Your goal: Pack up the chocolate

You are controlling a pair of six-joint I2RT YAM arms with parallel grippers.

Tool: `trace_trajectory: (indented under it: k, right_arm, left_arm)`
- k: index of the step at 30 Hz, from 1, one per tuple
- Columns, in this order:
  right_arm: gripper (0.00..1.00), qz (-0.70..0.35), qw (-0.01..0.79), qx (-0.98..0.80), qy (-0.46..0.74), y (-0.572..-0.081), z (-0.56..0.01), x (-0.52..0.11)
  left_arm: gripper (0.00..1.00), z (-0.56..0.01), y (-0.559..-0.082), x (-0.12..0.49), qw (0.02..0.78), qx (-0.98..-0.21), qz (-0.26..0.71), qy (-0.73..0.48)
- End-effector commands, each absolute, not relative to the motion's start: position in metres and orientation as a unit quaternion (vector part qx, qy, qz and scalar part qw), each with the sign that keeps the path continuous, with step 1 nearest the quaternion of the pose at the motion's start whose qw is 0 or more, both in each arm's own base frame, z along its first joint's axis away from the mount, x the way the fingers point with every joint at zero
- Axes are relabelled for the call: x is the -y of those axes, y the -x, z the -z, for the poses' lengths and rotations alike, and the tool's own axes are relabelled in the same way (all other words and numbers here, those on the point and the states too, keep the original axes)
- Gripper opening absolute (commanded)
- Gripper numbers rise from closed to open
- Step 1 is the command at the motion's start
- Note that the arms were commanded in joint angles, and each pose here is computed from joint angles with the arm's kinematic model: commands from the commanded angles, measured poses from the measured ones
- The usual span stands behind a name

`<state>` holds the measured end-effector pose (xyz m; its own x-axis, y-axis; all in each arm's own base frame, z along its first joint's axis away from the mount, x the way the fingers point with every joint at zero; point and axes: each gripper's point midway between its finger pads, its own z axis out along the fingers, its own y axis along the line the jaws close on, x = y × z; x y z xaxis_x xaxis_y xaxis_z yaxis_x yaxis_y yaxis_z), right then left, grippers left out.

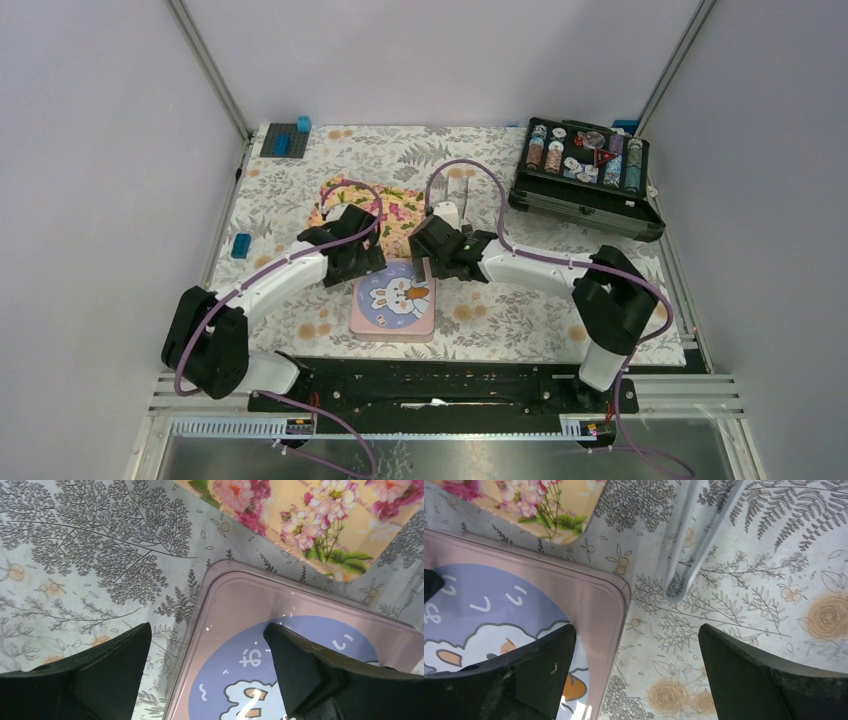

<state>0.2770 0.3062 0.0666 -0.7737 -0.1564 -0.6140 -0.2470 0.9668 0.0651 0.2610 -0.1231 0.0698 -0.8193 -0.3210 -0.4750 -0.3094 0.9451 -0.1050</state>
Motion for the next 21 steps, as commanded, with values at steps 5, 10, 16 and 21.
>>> trace_trajectory:
  k: [5,10,16,21]
  right_arm:
    - [1.0,-0.101,0.4,-0.905,0.104,-0.295,-0.164,-0.305]
    - [1.0,-0.082,0.39,-0.91,0.109,-0.298,-0.144,-0.306]
    - [1.0,0.006,0.298,-0.945,0.137,-0.286,-0.053,-0.29]
    - [1.0,0.001,0.313,-0.941,0.126,-0.289,-0.08,-0.289]
  left_arm:
    - [0.95,-0.152,-0.275,0.121,0.325,-0.931,0.041,0.158]
    - [0.95,-0.147,-0.277,0.12,0.325,-0.931,0.036,0.162]
    - [0.95,-0.065,-0.268,0.114,0.256,-0.953,0.004,0.164]
    - [0.95,-0.073,-0.266,0.118,0.244,-0.957,0.015,0.155]
